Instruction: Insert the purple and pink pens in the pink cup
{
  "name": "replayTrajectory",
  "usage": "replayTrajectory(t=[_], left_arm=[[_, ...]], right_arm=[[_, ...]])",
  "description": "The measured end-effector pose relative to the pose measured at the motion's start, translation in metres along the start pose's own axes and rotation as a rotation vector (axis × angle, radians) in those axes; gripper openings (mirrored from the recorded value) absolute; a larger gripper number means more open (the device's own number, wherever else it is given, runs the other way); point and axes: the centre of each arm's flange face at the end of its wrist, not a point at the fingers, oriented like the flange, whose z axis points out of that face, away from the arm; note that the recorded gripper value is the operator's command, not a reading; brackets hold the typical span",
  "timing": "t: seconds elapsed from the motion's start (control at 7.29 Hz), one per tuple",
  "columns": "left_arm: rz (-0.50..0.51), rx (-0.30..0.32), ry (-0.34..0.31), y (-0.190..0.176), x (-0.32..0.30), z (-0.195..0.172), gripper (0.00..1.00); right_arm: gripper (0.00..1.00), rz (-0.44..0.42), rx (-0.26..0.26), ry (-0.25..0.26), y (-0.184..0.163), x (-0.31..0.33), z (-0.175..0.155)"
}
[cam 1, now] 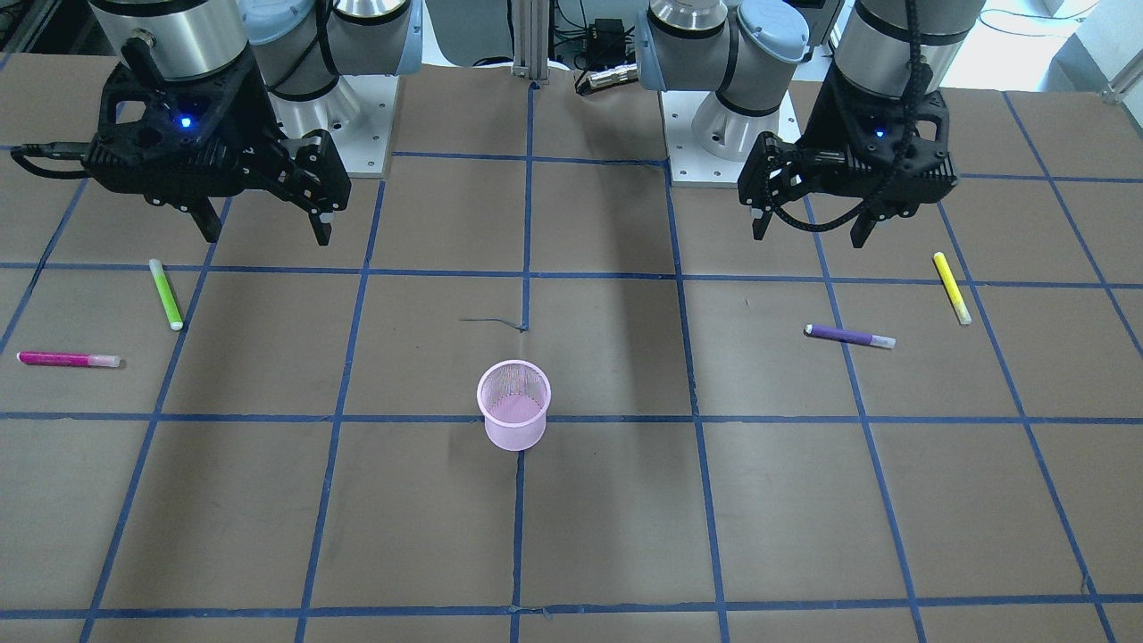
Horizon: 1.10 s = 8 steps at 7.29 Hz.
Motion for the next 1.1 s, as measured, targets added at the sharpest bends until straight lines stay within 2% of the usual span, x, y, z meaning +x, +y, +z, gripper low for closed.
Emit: replayTrajectory(t=[0.27, 0.55, 0.82, 1.1], left_arm=[[-0.008, 0.041, 0.022, -0.012, -0.008, -0.010, 1.00], [-0.030, 0.044, 0.055, -0.018, -0.014, -0.013, 1.00], [-0.127, -0.024, 0.117, -0.011, -0.046, -0.009, 1.00], [-0.213, -0.086, 0.138, -0.004, -0.054, -0.003, 1.00]], right_arm=[[1.00, -0.009, 0.000, 0.006, 0.000, 0.001, 0.000], [0.99, -0.053, -0.011, 0.009, -0.003, 0.014, 0.003], [0.97, -0.168, -0.075, 0.008, -0.010, 0.086, 0.010], [0.94, -0.347, -0.117, -0.009, -0.009, 0.189, 0.019]])
